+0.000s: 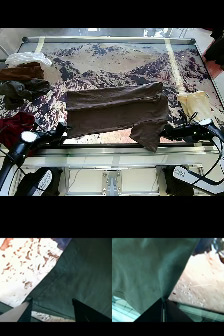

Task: Fold the shirts.

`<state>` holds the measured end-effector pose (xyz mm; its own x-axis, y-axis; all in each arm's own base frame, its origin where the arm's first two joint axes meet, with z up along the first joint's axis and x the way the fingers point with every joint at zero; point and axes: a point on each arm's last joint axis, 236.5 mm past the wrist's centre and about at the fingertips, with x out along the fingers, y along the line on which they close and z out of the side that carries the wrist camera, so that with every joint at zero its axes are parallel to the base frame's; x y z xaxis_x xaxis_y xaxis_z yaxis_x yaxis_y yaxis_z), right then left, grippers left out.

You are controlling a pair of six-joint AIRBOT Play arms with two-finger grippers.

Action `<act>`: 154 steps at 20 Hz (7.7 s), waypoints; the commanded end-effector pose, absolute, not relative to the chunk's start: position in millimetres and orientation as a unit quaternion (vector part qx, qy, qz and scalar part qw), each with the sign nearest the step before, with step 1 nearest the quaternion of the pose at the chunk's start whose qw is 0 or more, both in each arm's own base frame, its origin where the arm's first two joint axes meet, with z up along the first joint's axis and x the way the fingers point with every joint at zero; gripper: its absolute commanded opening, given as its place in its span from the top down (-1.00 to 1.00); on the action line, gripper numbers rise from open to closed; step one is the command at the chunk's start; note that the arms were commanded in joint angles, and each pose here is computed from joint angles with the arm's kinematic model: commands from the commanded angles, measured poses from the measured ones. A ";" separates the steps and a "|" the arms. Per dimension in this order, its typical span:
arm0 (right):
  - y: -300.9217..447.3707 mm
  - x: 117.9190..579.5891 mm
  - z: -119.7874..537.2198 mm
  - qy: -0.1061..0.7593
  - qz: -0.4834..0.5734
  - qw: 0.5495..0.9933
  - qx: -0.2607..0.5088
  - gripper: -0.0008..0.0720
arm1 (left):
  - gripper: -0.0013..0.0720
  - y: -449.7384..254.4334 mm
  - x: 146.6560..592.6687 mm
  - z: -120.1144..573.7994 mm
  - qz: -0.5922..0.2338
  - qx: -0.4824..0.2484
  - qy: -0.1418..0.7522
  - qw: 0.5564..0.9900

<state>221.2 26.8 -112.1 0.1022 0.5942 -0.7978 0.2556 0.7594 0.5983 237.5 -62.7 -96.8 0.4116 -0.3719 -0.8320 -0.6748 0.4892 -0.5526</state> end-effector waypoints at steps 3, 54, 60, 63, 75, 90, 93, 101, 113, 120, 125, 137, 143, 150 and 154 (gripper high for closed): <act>28.2 222.6 -110.9 0.655 0.128 0.669 0.326 0.93 | -0.56 -53.5 236.2 -103.9 0.155 -0.518 0.518 0.663; 38.2 312.0 50.6 0.422 0.160 0.843 0.293 0.94 | 0.94 -17.4 341.0 70.4 -0.050 -0.307 0.383 0.870; 46.2 412.2 84.1 0.387 0.174 0.879 0.218 0.94 | 0.94 -15.2 402.8 41.1 -0.057 -0.206 0.453 0.866; 53.5 461.7 59.6 0.406 0.182 0.870 0.213 0.94 | 0.94 -10.6 441.9 26.2 -0.048 -0.194 0.458 0.866; 32.8 546.0 -59.3 0.434 0.108 0.865 0.227 0.94 | 0.94 -2.0 503.9 -64.1 -0.014 -0.147 0.485 0.862; -39.4 505.3 49.7 0.476 0.118 0.862 0.128 -0.16 | -0.38 -32.7 525.6 129.3 -0.077 -0.085 0.324 0.939; -67.0 478.4 23.0 0.527 0.099 0.823 0.190 -0.27 | -0.37 -82.3 535.8 144.1 -0.115 -0.025 0.330 0.937; -90.2 479.2 -49.5 0.526 0.140 0.748 0.380 -0.83 | -0.38 -195.7 560.6 75.8 -0.177 0.030 0.423 0.888; 4.2 491.8 -95.2 0.560 0.248 0.705 0.359 -0.83 | -0.37 -224.2 550.9 48.4 -0.197 0.044 0.446 0.872; 62.5 485.9 -84.4 0.595 0.293 0.682 0.310 -0.52 | -0.37 -222.7 549.6 45.1 -0.196 0.045 0.451 0.869; 74.3 472.3 -56.9 0.599 0.324 0.662 0.314 0.93 | 0.43 -227.3 542.8 12.6 -0.198 0.048 0.486 0.850; 161.2 485.8 102.5 0.527 0.390 0.724 0.213 0.93 | 0.93 -299.3 500.6 -94.5 -0.262 0.121 0.546 0.787; 242.4 494.2 142.1 0.478 0.413 0.750 0.198 0.94 | 0.93 -246.3 521.1 -27.7 -0.227 0.107 0.524 0.814; 406.9 487.8 131.0 0.405 0.454 0.764 0.213 0.94 | 0.93 -57.5 542.9 163.0 -0.086 0.035 0.397 0.913; 507.1 465.8 121.2 0.343 0.465 0.781 0.238 0.89 | 0.93 9.0 520.2 178.1 -0.032 0.011 0.414 0.909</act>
<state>471.2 443.5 119.6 0.2322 0.8798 -0.4148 -0.5400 0.4713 0.6974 539.3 -40.3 158.7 0.6534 -0.1081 -0.7493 0.1555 0.9878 -0.0069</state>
